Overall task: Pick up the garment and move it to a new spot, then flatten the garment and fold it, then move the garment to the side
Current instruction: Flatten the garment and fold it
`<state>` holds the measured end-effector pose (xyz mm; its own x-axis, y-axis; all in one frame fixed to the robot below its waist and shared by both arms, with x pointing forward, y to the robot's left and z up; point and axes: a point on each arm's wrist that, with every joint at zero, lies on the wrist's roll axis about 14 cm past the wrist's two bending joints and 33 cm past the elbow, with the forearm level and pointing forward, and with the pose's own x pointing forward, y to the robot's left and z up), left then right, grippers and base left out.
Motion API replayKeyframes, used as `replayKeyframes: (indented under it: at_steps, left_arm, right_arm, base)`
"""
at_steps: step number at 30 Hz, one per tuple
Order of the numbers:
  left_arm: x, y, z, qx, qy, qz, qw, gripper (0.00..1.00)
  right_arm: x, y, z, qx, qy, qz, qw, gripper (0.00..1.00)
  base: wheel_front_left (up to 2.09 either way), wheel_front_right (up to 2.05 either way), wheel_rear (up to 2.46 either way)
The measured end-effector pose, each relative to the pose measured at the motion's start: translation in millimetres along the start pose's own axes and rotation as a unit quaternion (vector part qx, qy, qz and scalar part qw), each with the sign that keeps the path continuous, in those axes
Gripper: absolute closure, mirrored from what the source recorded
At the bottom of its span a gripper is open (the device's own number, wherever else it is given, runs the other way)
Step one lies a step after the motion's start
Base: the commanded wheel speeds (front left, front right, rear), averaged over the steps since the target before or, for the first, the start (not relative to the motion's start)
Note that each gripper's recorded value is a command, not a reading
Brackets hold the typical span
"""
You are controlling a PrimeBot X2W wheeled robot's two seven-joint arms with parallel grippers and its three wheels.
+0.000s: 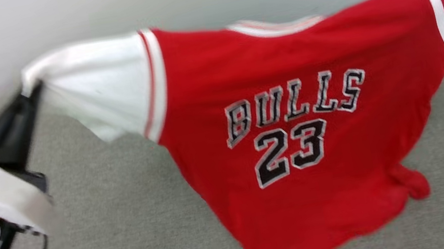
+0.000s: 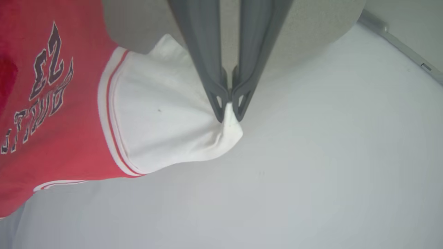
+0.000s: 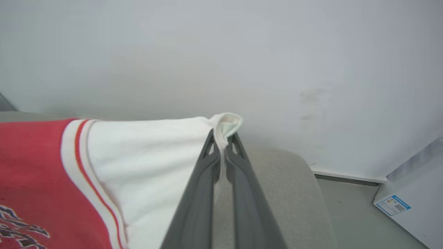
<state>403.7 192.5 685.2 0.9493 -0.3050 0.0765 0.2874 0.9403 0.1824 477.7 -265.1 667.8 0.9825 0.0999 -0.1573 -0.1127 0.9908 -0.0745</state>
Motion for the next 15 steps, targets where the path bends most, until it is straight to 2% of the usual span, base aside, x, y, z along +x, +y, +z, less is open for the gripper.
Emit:
replayKeyframes:
  at_steps: [9, 12, 15]
  left_arm:
    - [-12, 11, 71, 0.011, -0.114, 0.018, 0.993, 1.0]
    - [-12, 15, 87, 0.016, -0.139, 0.023, 0.99, 1.0]
    - [-7, 22, 103, -0.005, -0.17, 0.028, 0.985, 1.0]
  right_arm:
    - [-53, 14, 72, -0.009, -0.12, 0.022, 0.992, 1.0]
    - [-58, 15, 85, -0.013, -0.143, 0.021, 0.989, 1.0]
    - [-57, 15, 98, -0.016, -0.168, 0.021, 0.985, 1.0]
  base:
    - [0.0, 0.0, 0.0]
    - [0.0, 0.0, 0.0]
    - [0.0, 0.0, 0.0]
